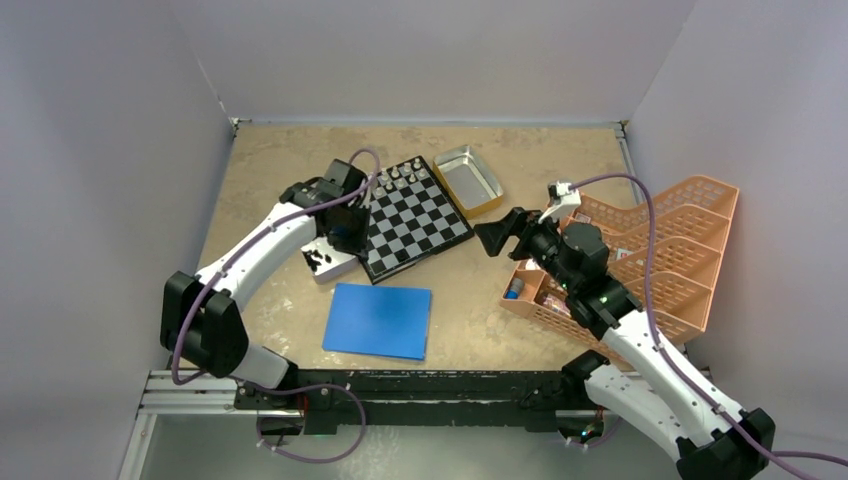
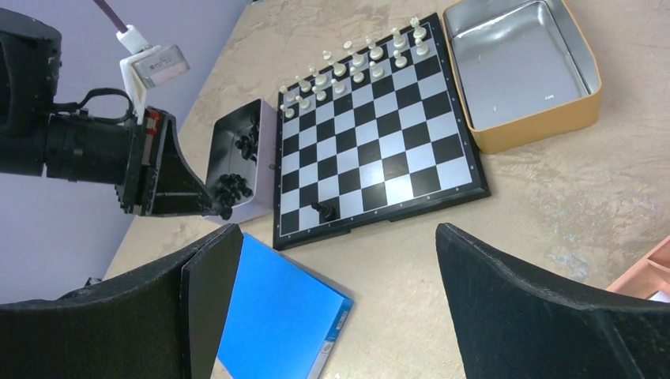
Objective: Set up the chess pieces on the board
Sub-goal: Place the chess piece on the chessboard.
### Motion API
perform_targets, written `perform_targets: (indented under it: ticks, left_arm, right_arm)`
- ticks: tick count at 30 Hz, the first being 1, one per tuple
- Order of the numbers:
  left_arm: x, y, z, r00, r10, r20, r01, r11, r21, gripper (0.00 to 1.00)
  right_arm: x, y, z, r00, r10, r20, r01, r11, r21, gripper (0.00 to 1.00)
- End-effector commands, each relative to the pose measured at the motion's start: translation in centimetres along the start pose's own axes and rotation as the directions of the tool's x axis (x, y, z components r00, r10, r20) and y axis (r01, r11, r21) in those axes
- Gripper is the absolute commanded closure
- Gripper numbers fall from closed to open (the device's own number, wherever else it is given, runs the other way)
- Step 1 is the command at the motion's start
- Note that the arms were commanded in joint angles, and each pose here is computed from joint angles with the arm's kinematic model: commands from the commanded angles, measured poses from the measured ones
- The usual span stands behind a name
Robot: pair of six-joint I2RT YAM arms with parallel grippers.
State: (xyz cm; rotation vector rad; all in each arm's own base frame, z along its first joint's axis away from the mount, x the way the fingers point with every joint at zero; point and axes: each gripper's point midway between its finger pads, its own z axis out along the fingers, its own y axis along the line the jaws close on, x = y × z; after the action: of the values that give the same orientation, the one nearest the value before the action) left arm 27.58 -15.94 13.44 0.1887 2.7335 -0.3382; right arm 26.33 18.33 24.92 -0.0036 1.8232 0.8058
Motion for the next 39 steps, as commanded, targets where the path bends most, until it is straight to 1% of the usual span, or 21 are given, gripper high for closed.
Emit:
perform_targets:
  ticks: [1, 8, 17, 21, 39]
  left_arm:
    - [0.6, -0.8, 0.7, 1.000, 0.008, -0.008, -0.009, 0.998, -0.055, 0.95]
    - [2.1, -2.5, 3.8, 0.995, 0.054, -0.084, -0.059, 0.996, -0.060, 0.95]
    - [1.7, -1.7, 6.3, 0.995, 0.065, -0.070, -0.074, 0.989, -0.129, 0.95]
    - [1.4, -1.1, 7.2, 0.996, 0.053, -0.071, -0.064, 0.983, -0.173, 0.93]
    - [-0.3, -1.1, 8.3, 0.998, 0.043, -0.049, -0.051, 0.983, -0.179, 0.92]
  right_arm:
    - [-3.2, 1.0, -0.6, 0.996, -0.018, 0.088, 0.018, 1.000, -0.004, 0.05]
    - [-4.2, 1.3, -1.3, 0.993, -0.023, 0.118, 0.023, 1.000, -0.003, 0.05]
    - [-4.1, 0.7, -1.9, 0.992, -0.033, 0.122, 0.030, 0.999, 0.024, 0.05]
    - [-4.2, 0.9, -2.0, 0.991, -0.034, 0.130, 0.031, 0.999, 0.019, 0.05]
    - [-4.7, 1.4, -2.3, 0.989, -0.029, 0.144, 0.029, 1.000, -0.001, 0.05]
